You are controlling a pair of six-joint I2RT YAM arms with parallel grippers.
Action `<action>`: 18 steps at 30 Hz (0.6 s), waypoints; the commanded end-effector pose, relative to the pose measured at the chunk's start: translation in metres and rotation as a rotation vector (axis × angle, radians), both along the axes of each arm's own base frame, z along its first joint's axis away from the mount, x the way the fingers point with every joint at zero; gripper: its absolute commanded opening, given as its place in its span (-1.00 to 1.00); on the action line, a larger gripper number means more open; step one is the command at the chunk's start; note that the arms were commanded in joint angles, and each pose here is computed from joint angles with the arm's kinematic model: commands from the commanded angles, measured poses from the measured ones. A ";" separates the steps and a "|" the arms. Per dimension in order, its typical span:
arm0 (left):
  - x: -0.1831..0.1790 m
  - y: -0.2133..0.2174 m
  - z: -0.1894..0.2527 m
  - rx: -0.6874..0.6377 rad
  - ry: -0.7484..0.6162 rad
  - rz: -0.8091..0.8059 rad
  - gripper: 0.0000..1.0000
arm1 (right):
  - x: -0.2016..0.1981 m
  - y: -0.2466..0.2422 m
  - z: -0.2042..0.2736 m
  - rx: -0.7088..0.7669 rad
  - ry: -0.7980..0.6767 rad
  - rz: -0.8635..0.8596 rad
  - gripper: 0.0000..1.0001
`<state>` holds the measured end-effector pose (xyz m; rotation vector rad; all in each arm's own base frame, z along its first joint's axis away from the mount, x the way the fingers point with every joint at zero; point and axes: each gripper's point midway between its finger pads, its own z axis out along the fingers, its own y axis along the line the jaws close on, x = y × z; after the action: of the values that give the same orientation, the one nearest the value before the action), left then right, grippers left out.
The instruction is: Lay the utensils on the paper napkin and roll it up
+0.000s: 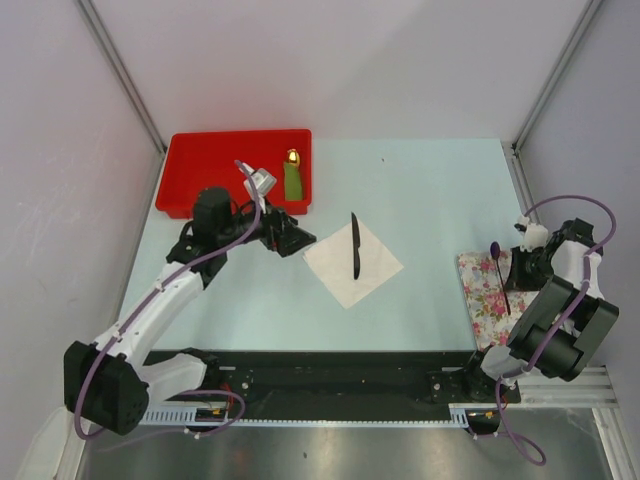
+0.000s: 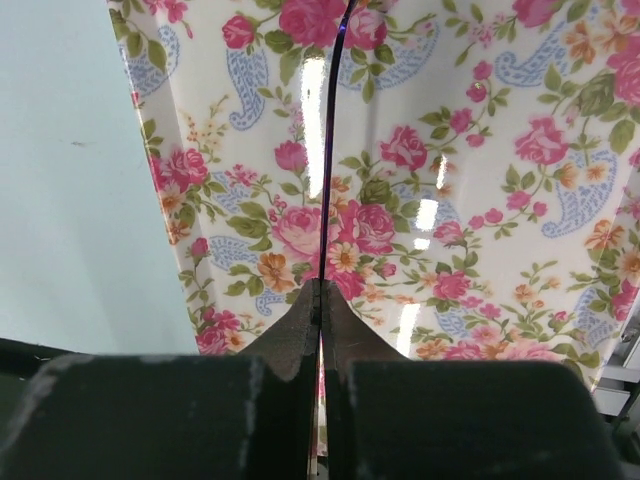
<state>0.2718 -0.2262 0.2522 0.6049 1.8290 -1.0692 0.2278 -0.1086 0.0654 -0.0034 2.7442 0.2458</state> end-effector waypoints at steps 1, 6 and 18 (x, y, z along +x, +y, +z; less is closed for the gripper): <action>0.004 -0.026 0.014 -0.040 -0.038 -0.028 0.84 | 0.005 0.001 0.010 0.000 -0.027 -0.004 -1.00; -0.002 -0.054 -0.003 -0.005 0.004 -0.102 0.82 | -0.005 -0.017 -0.009 -0.095 0.030 -0.024 -1.00; 0.006 -0.062 -0.019 0.072 0.041 -0.117 0.81 | -0.008 -0.029 -0.054 -0.178 0.075 -0.046 -1.00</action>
<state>0.2701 -0.2860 0.2153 0.7148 1.9457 -1.1356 0.2089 -0.1241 0.0212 0.0287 2.8506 0.0826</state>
